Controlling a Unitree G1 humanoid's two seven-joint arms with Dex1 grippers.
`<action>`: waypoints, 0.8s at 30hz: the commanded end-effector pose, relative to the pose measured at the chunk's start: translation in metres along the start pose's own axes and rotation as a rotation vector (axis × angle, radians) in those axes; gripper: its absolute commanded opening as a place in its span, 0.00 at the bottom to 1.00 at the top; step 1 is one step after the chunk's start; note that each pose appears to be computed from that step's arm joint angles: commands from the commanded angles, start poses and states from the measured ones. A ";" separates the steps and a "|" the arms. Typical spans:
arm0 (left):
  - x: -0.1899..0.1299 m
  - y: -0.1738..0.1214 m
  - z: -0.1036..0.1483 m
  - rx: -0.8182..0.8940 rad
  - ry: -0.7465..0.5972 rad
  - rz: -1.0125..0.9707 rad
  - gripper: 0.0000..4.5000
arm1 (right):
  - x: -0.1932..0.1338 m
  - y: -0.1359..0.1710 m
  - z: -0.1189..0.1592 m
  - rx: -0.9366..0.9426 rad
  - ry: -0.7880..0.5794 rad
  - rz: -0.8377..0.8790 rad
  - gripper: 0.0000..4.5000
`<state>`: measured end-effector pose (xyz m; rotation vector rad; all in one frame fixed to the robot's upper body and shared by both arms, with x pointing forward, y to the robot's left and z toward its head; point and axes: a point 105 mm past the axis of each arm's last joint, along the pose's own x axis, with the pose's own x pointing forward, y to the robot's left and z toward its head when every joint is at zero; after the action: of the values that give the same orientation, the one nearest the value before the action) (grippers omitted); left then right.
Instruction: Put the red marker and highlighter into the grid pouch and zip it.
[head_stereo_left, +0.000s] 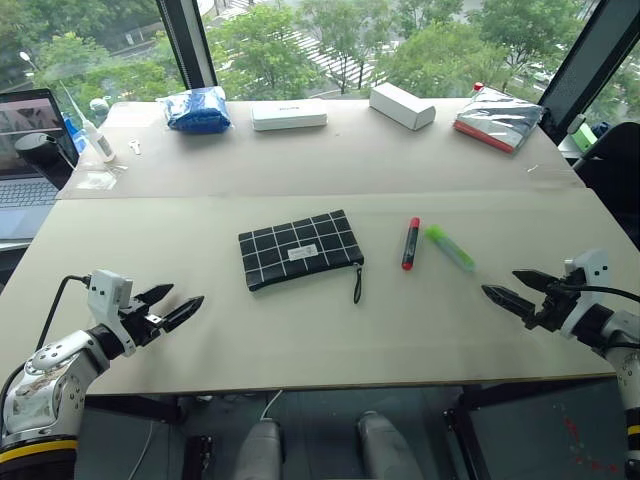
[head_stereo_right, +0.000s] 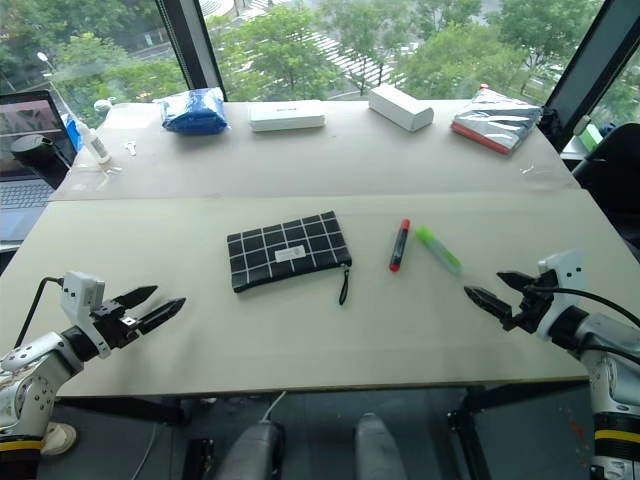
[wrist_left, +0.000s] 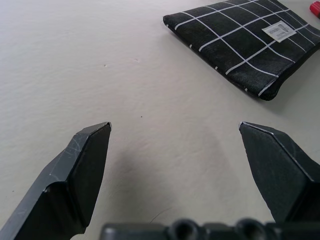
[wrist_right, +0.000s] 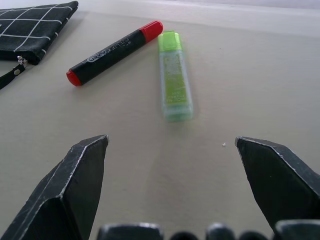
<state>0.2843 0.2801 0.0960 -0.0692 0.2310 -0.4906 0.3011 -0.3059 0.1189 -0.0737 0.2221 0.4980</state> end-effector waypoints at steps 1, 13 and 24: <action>-0.001 0.002 0.003 0.013 -0.025 -0.015 0.98 | 0.000 -0.001 0.011 -0.037 -0.035 0.002 1.00; 0.003 0.018 -0.005 0.774 0.085 -0.094 1.00 | 0.028 0.033 0.059 -0.041 -0.151 0.187 0.52; 0.024 0.001 0.003 1.061 0.105 -0.218 1.00 | 0.096 0.131 0.091 -0.164 -0.187 0.509 0.01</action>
<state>0.3070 0.2748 0.1063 0.9308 -0.0019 -0.7336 0.3333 -0.1568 0.1716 -0.0646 0.0581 0.9930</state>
